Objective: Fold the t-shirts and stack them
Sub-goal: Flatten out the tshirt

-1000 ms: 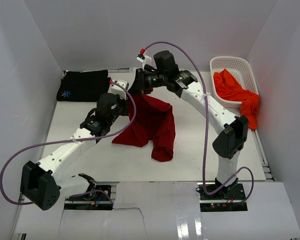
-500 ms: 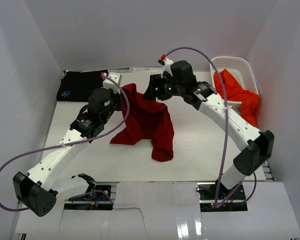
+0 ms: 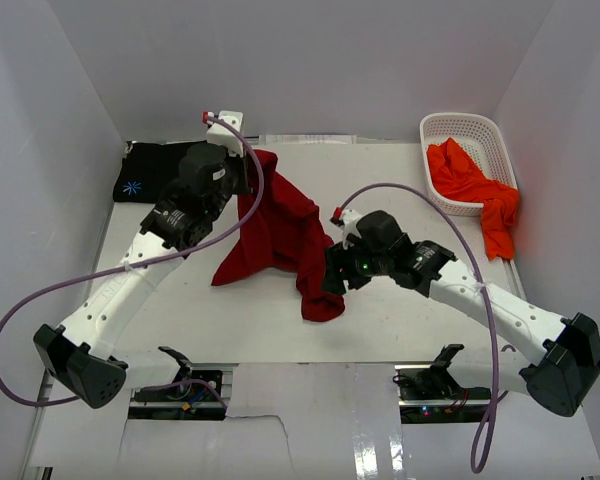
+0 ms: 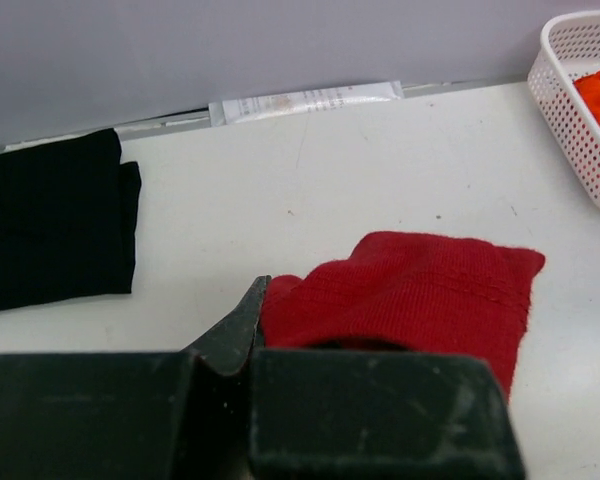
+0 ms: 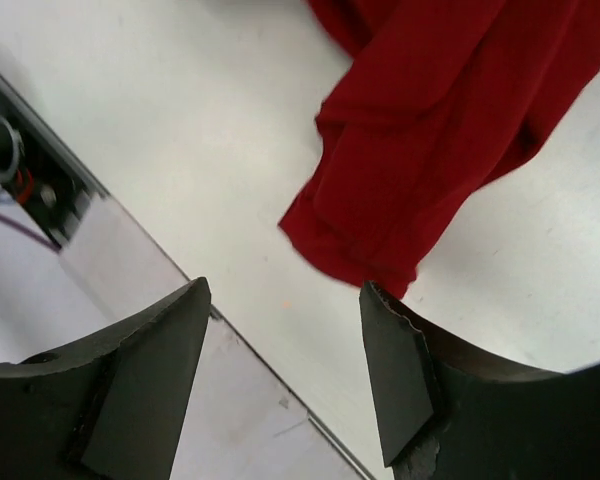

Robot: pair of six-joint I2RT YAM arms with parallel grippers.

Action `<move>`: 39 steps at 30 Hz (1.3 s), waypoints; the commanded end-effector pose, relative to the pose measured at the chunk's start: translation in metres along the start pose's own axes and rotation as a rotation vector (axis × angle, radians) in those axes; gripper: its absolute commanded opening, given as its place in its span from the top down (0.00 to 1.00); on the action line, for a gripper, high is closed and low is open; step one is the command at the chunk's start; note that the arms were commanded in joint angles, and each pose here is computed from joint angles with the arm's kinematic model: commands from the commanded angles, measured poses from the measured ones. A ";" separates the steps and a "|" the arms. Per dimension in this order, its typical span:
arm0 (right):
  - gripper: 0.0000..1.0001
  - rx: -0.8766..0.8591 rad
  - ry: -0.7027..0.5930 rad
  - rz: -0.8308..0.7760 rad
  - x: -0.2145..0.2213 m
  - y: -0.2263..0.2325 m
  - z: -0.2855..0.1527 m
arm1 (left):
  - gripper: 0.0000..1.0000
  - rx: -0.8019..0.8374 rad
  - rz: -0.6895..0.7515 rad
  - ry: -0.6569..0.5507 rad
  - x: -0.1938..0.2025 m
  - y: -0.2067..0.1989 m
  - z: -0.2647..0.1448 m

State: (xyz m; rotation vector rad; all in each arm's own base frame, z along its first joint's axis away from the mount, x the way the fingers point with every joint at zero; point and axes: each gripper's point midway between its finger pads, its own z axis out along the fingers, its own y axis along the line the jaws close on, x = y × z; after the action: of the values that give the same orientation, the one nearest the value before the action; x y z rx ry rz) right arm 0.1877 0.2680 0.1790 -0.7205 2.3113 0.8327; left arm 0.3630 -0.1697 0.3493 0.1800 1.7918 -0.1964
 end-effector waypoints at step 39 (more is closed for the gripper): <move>0.49 0.221 0.239 -0.272 0.047 0.009 0.142 | 1.00 -0.021 0.014 -0.042 -0.015 0.004 -0.003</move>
State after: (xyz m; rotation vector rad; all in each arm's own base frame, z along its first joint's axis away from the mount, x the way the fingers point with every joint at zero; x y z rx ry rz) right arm 0.1794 0.3514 0.0493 -1.1069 2.4180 0.3790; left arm 0.3722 -0.1724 0.3409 0.1974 1.8162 -0.1584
